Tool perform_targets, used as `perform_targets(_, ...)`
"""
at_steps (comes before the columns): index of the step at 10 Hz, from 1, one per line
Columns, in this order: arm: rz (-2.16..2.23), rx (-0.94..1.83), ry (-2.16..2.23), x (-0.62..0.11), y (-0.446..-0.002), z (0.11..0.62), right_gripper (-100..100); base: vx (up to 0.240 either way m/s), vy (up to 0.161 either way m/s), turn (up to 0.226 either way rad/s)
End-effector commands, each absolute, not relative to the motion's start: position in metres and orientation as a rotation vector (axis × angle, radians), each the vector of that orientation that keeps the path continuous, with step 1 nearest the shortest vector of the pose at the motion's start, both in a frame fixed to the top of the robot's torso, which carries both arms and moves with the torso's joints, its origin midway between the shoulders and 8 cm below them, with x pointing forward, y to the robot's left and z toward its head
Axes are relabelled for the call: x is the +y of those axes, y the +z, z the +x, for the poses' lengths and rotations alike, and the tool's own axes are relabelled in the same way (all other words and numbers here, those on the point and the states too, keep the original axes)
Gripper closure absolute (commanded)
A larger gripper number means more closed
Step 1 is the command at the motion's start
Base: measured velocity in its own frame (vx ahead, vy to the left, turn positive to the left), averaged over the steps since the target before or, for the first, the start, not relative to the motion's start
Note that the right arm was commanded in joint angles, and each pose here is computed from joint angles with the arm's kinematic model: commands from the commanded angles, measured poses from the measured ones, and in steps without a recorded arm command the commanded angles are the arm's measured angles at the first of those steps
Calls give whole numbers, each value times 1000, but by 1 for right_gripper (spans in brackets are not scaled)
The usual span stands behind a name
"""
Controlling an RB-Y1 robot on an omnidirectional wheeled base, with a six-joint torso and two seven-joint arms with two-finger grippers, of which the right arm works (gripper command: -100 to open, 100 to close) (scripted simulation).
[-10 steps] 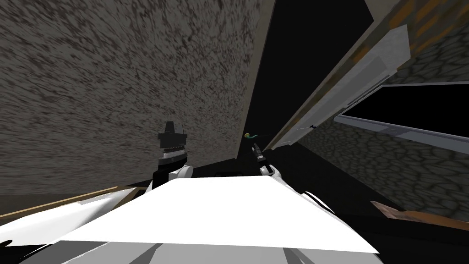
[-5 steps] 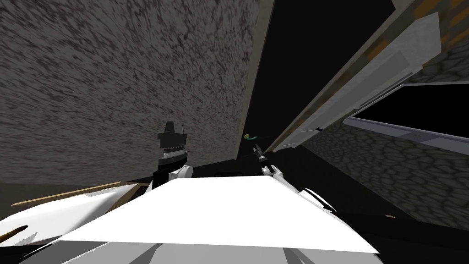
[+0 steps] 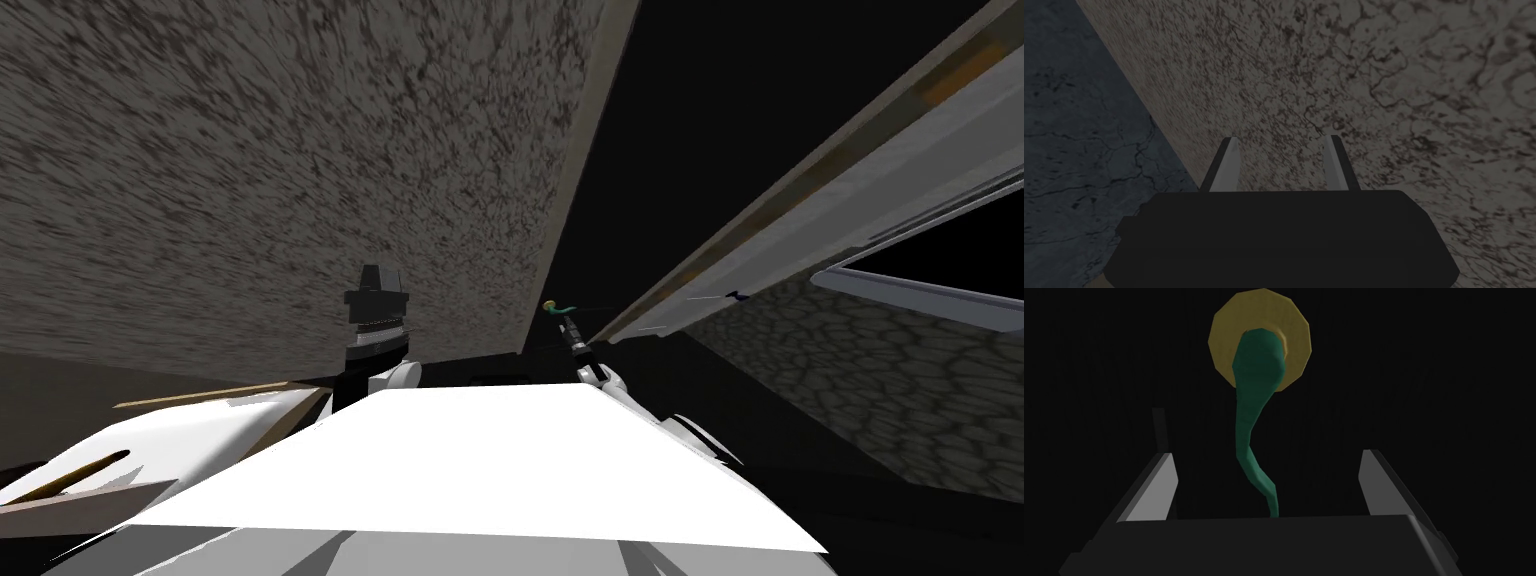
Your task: Pull the door open
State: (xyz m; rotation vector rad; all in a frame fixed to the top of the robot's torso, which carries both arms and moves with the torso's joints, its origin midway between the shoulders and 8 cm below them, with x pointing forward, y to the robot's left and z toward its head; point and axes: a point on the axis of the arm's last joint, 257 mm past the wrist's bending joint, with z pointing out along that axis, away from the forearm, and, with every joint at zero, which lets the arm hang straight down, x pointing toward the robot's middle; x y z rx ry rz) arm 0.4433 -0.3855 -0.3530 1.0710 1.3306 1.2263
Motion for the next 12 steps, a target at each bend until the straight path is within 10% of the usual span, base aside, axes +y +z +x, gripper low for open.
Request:
perform_targets(1, 1087, 1310, 1206, -401, -355, 439, -100, 148, 47, 208)
perform_targets(5, 1114, 1275, 1167, -428, -356, 431, -100, 137, 22, 162)
perform_targets(6, 1114, 1275, 1167, -428, -356, 431, 100, -4, 2, -17)
perform_targets(12, 1110, 1282, 1172, -433, -357, 422, 100, -29, -11, 28)
